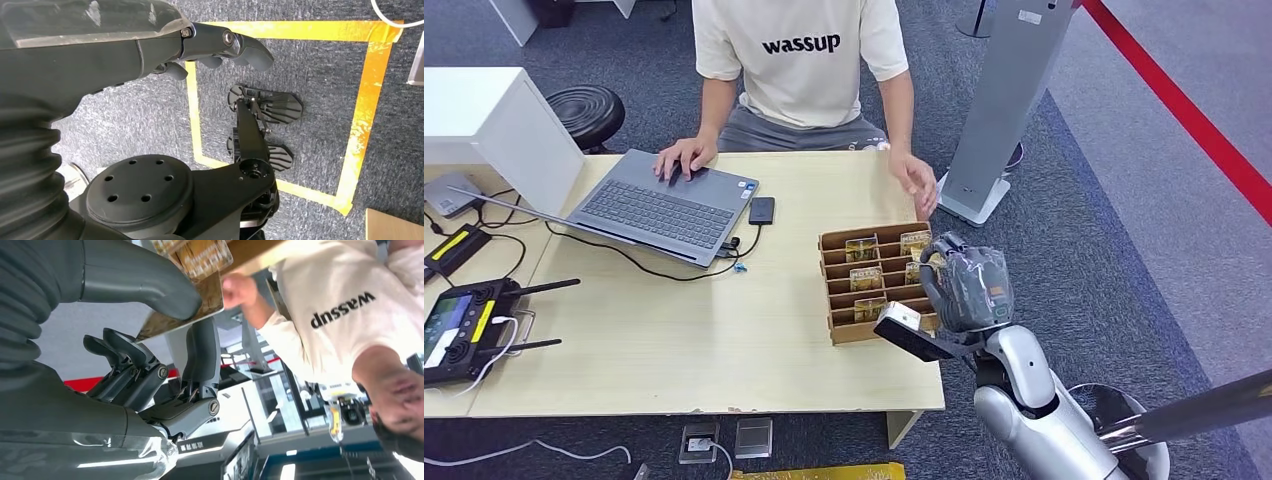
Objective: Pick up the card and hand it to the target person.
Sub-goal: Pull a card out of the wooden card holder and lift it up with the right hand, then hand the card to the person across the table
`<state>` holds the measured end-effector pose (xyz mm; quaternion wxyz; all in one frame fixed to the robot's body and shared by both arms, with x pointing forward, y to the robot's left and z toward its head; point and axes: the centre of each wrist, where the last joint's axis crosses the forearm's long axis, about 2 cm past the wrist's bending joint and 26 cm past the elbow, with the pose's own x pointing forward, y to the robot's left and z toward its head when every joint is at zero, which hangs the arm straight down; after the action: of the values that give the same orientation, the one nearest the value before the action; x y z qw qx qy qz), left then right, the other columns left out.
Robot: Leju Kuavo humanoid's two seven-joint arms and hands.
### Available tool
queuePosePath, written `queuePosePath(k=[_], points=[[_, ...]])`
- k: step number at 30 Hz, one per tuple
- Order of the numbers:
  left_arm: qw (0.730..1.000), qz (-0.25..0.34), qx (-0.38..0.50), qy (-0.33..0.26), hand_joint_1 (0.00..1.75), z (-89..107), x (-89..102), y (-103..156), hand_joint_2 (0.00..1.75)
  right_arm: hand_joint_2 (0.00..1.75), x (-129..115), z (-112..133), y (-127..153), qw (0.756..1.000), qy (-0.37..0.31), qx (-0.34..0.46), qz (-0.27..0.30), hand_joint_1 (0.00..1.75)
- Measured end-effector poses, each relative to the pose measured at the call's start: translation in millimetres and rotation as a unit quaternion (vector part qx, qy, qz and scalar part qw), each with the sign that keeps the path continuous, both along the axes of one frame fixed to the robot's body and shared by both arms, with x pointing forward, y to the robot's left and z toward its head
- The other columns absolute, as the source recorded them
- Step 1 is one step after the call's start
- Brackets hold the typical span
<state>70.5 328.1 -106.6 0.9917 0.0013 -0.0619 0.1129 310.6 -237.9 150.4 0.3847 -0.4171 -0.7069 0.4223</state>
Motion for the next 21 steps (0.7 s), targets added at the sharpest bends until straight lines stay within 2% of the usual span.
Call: queuePosePath(k=[3,14,21], points=[[1.000,0.001,0.001,0.000,0.00,0.0,0.0,0,0.00,1.75,1,4,-1,1.000,-0.012,0.009,-0.001,1.75],[1.000,0.002,0.001,0.002,0.00,0.0,0.0,0,0.00,1.75,3,19,-2,0.998,-0.048,0.027,0.000,1.75],[1.000,-0.005,-0.004,0.001,0.00,0.0,0.2,-1,0.00,1.75,19,41,4,0.996,-0.087,0.034,0.007,1.75]])
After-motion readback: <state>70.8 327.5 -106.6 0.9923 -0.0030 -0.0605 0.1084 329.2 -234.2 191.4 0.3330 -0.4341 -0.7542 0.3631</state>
